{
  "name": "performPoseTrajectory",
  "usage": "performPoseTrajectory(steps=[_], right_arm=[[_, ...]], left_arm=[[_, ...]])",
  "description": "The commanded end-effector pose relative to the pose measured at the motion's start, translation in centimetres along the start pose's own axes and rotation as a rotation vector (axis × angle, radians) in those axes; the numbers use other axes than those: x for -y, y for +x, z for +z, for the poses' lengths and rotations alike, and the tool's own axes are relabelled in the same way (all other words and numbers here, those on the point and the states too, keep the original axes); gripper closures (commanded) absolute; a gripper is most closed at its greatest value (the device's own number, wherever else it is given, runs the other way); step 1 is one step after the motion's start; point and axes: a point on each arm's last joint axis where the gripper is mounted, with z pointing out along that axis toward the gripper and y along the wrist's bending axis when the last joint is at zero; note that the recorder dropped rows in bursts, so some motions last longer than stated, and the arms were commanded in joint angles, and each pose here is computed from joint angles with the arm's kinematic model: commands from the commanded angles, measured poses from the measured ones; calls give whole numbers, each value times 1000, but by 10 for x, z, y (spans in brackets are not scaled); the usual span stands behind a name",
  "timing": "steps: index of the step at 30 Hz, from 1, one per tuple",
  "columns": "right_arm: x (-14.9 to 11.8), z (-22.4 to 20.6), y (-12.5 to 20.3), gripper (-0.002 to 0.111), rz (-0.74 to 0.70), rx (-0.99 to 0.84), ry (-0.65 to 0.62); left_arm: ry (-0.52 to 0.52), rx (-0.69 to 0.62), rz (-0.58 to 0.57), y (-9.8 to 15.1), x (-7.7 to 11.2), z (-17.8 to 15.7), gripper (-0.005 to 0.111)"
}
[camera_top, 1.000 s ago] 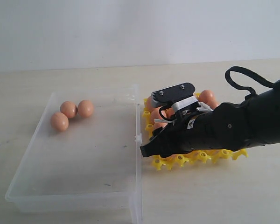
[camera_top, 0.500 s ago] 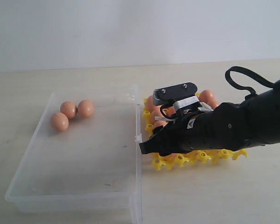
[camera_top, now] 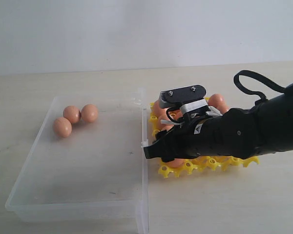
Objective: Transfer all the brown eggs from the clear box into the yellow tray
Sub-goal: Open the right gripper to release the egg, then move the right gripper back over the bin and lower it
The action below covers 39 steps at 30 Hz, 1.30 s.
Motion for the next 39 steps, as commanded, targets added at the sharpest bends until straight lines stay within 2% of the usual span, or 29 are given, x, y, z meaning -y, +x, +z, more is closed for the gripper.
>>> performPoseTrajectory(steps=[1, 10, 15, 17, 18, 20, 21, 24, 27, 35, 37, 39], right_arm=[[0, 0, -2, 46, -3, 23, 2], [-2, -11, -12, 46, 24, 74, -8], [-6, -51, -40, 47, 31, 246, -40], [-11, -60, -50, 56, 7, 236, -62], [-17, -62, -56, 67, -30, 214, -82], [-28, -66, -69, 99, -111, 220, -104], [-33, -67, -76, 108, -148, 230, -113], [-55, -54, -94, 108, -207, 91, -166], [-82, -20, -102, 108, -303, -93, -218], [-124, 35, -118, 108, -408, -431, -315], [-137, 51, -127, 99, -433, -467, -336], [-145, 66, -139, 85, -413, -428, -319]], left_arm=[[6, 16, -6, -2, 0, -1, 107], [6, 16, -6, -2, 0, -1, 107], [6, 16, -6, -2, 0, -1, 107], [6, 16, -6, -2, 0, -1, 107], [6, 16, -6, -2, 0, -1, 107], [6, 16, -6, -2, 0, -1, 107], [6, 16, -6, -2, 0, -1, 107], [6, 16, -6, -2, 0, -1, 107], [6, 16, -6, -2, 0, -1, 107], [6, 16, -6, -2, 0, -1, 107], [6, 16, -6, -2, 0, -1, 107], [6, 16, -6, -2, 0, -1, 107]])
